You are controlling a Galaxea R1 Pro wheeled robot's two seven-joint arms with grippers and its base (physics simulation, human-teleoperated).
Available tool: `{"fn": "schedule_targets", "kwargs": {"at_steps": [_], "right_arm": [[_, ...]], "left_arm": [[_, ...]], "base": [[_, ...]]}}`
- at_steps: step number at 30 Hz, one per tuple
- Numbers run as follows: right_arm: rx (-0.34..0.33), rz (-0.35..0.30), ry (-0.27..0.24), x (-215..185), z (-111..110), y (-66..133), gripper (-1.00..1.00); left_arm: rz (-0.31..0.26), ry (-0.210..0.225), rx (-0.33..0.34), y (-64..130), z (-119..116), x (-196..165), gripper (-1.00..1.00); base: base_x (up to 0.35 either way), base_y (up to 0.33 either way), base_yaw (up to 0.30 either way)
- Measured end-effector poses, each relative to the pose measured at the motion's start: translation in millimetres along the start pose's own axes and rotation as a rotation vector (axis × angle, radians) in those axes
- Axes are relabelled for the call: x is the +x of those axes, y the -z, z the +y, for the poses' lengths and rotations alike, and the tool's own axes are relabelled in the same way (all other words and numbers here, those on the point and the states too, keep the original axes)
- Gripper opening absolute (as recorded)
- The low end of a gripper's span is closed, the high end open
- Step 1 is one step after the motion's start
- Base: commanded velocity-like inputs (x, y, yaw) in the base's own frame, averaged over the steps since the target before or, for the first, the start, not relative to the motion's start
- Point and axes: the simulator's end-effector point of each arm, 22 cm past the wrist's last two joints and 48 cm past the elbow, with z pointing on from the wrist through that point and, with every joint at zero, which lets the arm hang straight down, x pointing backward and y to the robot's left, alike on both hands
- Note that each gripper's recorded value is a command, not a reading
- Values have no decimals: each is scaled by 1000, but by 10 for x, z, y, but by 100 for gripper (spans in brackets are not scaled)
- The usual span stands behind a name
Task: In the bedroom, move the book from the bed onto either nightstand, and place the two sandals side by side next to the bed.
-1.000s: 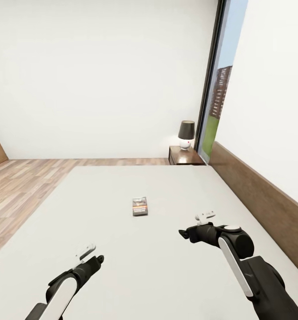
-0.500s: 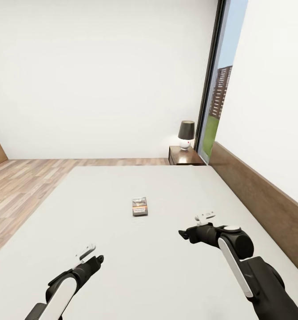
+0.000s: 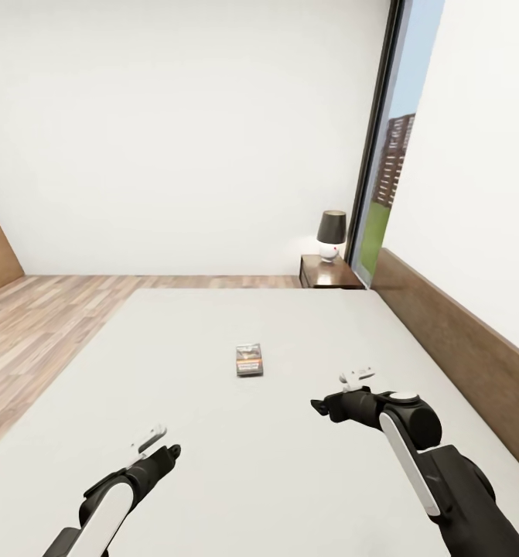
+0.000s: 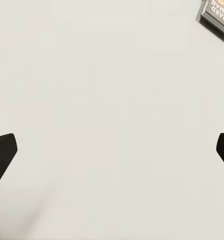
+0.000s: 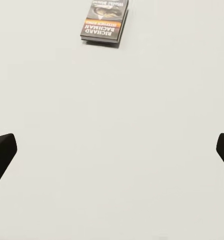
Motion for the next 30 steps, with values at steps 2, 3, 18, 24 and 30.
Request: {"fn": "schedule_targets", "kwargs": {"at_steps": [2, 3, 18, 24, 30], "right_arm": [[0, -1, 0, -4, -2, 2, 100], [0, -1, 0, -4, -2, 2, 100], [4, -2, -4, -11, -22, 4, 100], [5, -1, -4, -3, -28, 4, 100], [5, 0, -5, 5, -31, 4, 100]], "left_arm": [[-1, -3, -1, 2, 0, 0, 100], [-1, -3, -1, 2, 0, 0, 100], [1, -7, 2, 4, -31, 22, 100], [0, -5, 3, 3, -34, 18, 100], [3, -2, 5, 5, -37, 13, 100]], "base": [[159, 0, 21], [171, 0, 17], [57, 0, 5], [3, 0, 0], [1, 0, 0]]}}
